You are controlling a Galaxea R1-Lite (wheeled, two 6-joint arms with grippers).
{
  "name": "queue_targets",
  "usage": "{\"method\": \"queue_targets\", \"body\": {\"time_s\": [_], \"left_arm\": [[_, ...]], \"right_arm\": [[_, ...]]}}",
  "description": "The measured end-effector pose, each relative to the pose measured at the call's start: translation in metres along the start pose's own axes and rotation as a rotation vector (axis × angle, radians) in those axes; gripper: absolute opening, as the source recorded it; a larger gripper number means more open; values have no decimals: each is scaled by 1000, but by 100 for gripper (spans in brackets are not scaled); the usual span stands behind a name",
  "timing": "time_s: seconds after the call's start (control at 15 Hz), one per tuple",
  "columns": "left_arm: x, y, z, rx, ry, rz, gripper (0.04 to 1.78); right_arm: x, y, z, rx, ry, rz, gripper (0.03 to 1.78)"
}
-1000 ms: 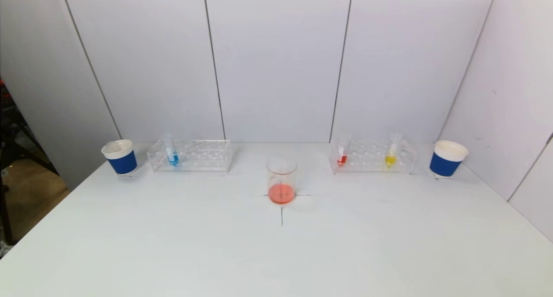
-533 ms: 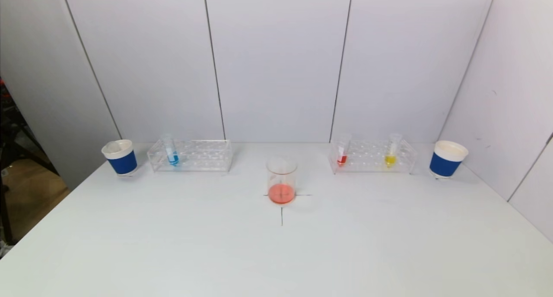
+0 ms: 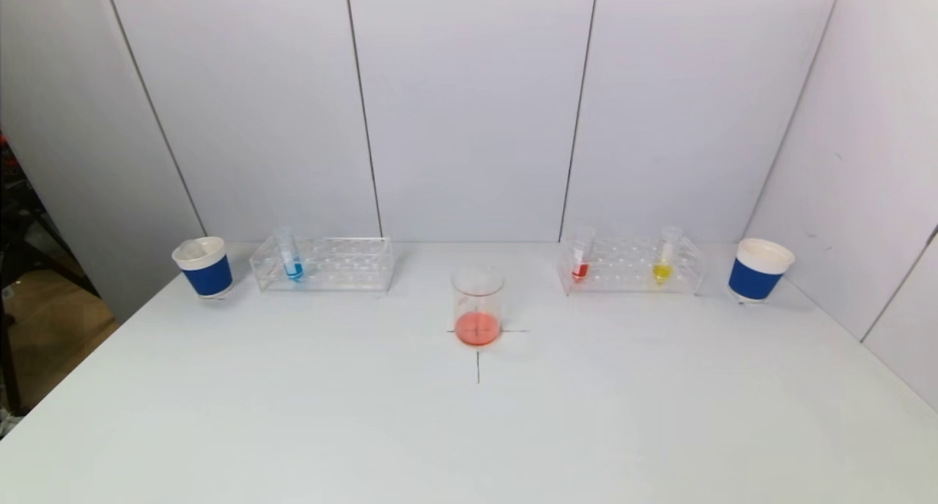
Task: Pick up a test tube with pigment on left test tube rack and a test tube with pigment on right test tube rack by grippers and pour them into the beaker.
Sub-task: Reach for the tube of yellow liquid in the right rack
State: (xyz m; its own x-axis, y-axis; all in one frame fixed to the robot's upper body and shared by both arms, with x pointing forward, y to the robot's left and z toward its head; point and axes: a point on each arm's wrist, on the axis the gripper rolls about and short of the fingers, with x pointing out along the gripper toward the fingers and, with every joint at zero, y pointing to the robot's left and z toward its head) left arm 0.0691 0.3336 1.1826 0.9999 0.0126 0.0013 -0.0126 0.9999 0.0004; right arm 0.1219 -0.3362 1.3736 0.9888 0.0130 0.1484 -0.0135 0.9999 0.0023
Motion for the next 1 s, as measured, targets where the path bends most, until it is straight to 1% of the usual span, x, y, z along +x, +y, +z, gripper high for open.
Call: {"method": "queue_targets", "body": {"time_s": [0.2,0.47,0.67,0.8,1.0], "left_arm": [[0,0,0,0,0,0,177],[0,0,0,0,0,0,177],[0,0,0,0,0,0,177],[0,0,0,0,0,0,177],[0,0,0,0,0,0,177]], "right_arm": [[46,-1,4,5,28,-1,177],[102,-1,-5,13,64,-3,177],[143,-2,-23,15,99,-7,177],[170,-2,-41,16,130,-10,177],[204,-3,-70,17,155,-14,177]]}}
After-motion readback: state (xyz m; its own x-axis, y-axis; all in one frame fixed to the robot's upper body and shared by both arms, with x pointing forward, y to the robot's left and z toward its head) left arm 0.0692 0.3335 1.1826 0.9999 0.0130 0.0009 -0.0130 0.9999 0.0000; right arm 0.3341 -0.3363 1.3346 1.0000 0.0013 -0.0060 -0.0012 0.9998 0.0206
